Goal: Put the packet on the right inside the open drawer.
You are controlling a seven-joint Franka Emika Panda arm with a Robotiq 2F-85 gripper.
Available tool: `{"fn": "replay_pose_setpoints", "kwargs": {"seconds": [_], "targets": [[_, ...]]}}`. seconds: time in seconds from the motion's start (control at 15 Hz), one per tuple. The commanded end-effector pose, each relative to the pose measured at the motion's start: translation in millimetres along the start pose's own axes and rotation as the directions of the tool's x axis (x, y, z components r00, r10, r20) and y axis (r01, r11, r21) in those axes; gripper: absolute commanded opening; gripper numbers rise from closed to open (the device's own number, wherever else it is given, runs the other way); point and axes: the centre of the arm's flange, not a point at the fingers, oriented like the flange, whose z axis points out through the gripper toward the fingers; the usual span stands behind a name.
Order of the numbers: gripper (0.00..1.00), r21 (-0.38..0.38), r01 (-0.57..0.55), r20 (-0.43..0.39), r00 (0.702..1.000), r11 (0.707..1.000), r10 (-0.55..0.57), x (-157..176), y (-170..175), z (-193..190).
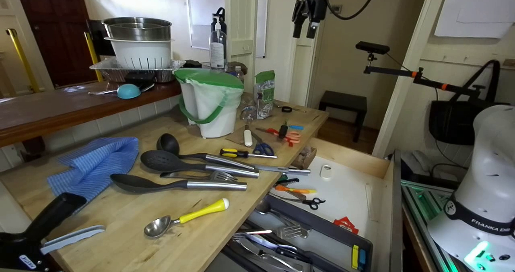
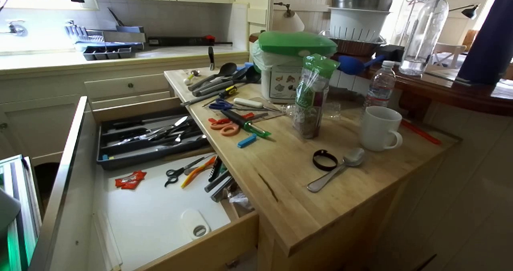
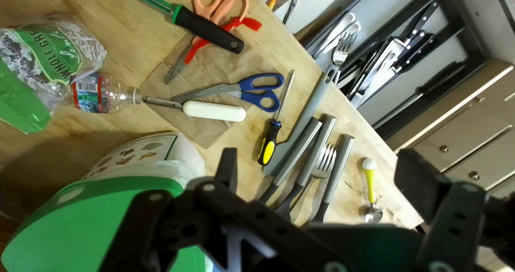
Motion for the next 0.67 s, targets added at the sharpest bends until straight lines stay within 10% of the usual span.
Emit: {"fn": "replay_pose_setpoints", "kwargs": {"seconds": [0.0,0.6], "targets": [[1.00,-0.002,0.002,-0.003,1.000,1.000,-0.002,0.3,-1.7,-1.7],[1.00,0.136,0.217,-0.078,0.975,0.967,-0.208,9.0,60.3,-31.0]]}}
